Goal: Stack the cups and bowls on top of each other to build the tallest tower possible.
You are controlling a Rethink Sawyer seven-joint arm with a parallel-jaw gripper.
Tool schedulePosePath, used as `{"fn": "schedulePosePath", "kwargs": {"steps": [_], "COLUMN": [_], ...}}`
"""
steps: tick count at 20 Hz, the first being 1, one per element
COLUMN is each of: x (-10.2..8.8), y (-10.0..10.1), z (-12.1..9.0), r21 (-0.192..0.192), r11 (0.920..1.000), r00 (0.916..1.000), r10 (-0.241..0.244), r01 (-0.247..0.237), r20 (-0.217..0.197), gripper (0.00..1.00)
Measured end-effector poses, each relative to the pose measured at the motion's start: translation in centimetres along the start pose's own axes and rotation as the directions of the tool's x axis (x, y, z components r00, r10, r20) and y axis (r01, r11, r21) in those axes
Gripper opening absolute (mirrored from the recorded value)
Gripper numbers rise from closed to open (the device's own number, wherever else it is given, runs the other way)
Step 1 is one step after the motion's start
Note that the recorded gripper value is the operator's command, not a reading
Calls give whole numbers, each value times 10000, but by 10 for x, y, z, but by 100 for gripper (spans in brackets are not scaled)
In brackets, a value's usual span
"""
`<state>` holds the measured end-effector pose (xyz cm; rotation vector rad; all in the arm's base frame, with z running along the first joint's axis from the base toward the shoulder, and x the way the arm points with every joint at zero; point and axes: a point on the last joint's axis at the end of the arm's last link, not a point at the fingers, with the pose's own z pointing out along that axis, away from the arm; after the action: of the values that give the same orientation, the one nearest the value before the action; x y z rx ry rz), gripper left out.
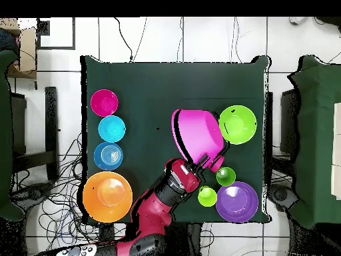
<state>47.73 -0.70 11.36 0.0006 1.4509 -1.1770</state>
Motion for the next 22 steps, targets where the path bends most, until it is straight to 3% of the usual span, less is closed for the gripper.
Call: {"fn": "schedulePosePath", "kwargs": {"steps": [6,14,22], "x": [4,9,8], "y": [0,-2,-4], "z": [0,2,5], "r21": [110,572,788], "r11": [9996,9950,9915], "r00": [9997,9966,9942], "r10": [247,816,1009], "r01": [-248,-821,-1036], "r20": [88,105,374], "gripper": [0,0,0]}}
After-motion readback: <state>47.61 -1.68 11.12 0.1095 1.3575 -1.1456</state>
